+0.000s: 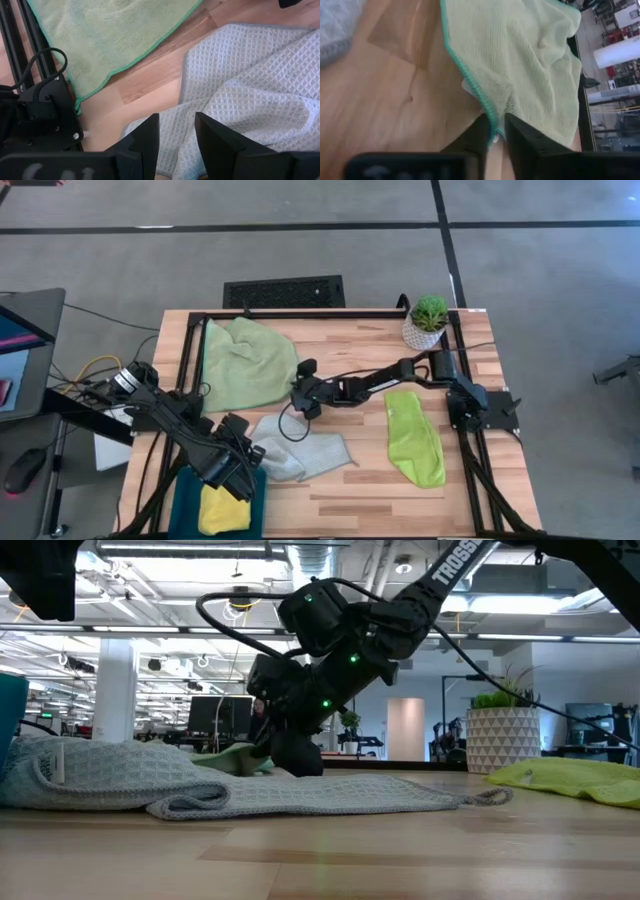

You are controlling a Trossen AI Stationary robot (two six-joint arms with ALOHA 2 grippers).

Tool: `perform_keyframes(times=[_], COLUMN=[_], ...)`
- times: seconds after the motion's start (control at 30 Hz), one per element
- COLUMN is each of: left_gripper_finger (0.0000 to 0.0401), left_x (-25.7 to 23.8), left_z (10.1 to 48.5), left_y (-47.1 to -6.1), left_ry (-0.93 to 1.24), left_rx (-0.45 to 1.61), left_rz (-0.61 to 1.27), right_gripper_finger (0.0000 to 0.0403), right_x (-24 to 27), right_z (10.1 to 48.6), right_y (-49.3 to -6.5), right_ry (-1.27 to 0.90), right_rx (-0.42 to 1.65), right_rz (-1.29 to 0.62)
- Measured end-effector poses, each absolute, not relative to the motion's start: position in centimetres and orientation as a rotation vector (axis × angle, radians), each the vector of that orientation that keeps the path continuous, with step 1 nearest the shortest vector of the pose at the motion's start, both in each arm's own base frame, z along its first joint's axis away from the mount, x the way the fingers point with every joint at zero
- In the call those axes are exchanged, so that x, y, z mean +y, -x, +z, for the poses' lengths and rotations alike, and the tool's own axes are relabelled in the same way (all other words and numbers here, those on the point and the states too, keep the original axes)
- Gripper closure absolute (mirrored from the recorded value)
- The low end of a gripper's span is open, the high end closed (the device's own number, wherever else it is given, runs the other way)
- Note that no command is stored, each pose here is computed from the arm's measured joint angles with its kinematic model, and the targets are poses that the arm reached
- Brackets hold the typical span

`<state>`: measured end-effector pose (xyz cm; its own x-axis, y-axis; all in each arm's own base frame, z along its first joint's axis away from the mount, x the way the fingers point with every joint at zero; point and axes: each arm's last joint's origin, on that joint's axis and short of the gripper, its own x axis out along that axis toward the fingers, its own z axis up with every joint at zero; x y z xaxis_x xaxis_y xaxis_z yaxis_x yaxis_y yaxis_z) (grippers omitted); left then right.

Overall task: Fold microfiber towels
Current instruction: Fold the light green microfiber cloth

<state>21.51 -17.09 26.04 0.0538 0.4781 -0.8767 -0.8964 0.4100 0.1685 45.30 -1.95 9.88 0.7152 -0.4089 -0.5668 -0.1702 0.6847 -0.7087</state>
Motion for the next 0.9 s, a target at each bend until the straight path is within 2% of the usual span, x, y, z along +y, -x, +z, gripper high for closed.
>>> perform_keyframes(times=[0.1, 0.17, 0.3, 0.47, 0.6, 0.9], left_gripper_finger=[0.0282, 0.0282, 0.0282, 0.0282, 0.0282, 0.0282], left_x=[-17.1, -17.0, -16.8, -16.0, -15.3, -13.6], left_z=[26.0, 25.8, 24.6, 22.6, 20.8, 18.0], left_y=[-21.5, -21.5, -21.5, -21.6, -21.8, -22.3], left_ry=[0.495, 0.498, 0.486, 0.416, 0.374, 0.544], left_rx=[1.057, 1.045, 1.057, 1.11, 1.148, 1.183], left_rz=[1.114, 1.122, 1.126, 1.09, 1.047, 1.111], right_gripper_finger=[0.0381, 0.0393, 0.0384, 0.0397, 0.0393, 0.0396], right_x=[-2.1, -2.2, -2.4, -3.1, -3.7, -5.0], right_z=[10.1, 10.5, 11.6, 14.9, 16.5, 21.7], right_y=[-44.9, -44.5, -43.3, -42.0, -41.0, -39.2], right_ry=[0.813, 0.815, 0.795, 0.704, 0.66, 0.624], right_rx=[0.826, 0.863, 0.96, 0.986, 0.99, 0.918], right_rz=[-0.144, -0.127, -0.104, -0.145, -0.173, -0.238])
